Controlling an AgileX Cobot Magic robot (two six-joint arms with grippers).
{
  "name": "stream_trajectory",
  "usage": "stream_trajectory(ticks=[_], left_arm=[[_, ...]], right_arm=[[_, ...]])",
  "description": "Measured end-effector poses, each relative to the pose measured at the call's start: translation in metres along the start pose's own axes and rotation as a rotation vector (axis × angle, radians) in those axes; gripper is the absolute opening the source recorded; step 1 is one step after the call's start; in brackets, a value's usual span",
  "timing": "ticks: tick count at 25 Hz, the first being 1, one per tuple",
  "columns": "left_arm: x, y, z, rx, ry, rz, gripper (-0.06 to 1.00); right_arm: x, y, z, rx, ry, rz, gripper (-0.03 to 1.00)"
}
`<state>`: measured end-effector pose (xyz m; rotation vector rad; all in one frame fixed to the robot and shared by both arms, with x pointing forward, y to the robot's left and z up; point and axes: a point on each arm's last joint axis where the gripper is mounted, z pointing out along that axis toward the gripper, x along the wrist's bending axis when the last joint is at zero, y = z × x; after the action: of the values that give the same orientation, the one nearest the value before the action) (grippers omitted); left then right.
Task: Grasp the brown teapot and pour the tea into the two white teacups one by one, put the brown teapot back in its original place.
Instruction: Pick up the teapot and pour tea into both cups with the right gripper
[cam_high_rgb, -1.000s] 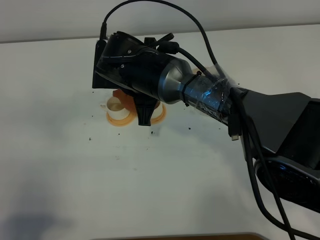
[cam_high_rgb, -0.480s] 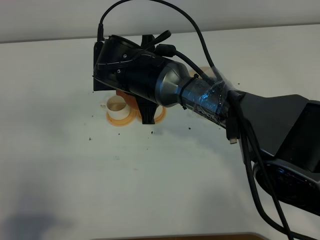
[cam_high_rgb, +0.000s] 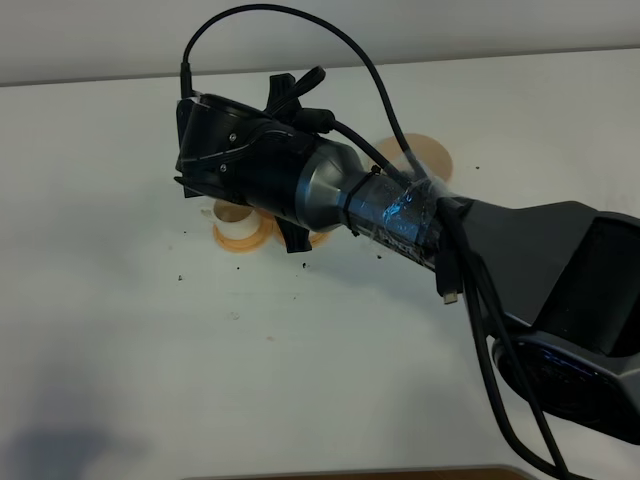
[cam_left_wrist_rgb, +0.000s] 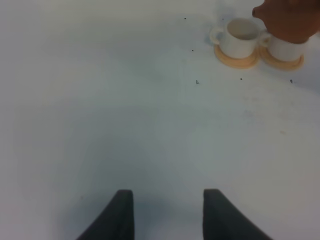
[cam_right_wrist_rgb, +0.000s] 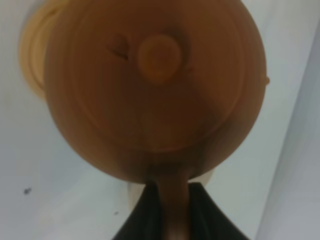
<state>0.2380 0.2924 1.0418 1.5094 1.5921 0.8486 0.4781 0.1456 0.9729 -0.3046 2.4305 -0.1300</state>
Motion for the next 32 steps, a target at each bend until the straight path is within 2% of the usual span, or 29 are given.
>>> stream_trajectory(ticks=[21,32], left_arm=[[0.0000,0.0000,0.0000,0.000,0.000,-0.001,0.37],[0.0000,0.0000,0.0000,0.000,0.000,-0.001,0.37]], right_arm=[[-0.0006,0.0006,0.0030,0.052,-0.070,-0.056,0.12],[-0.0011,0.0004,0.0030,0.055,-0.075,-0.081,0.12]])
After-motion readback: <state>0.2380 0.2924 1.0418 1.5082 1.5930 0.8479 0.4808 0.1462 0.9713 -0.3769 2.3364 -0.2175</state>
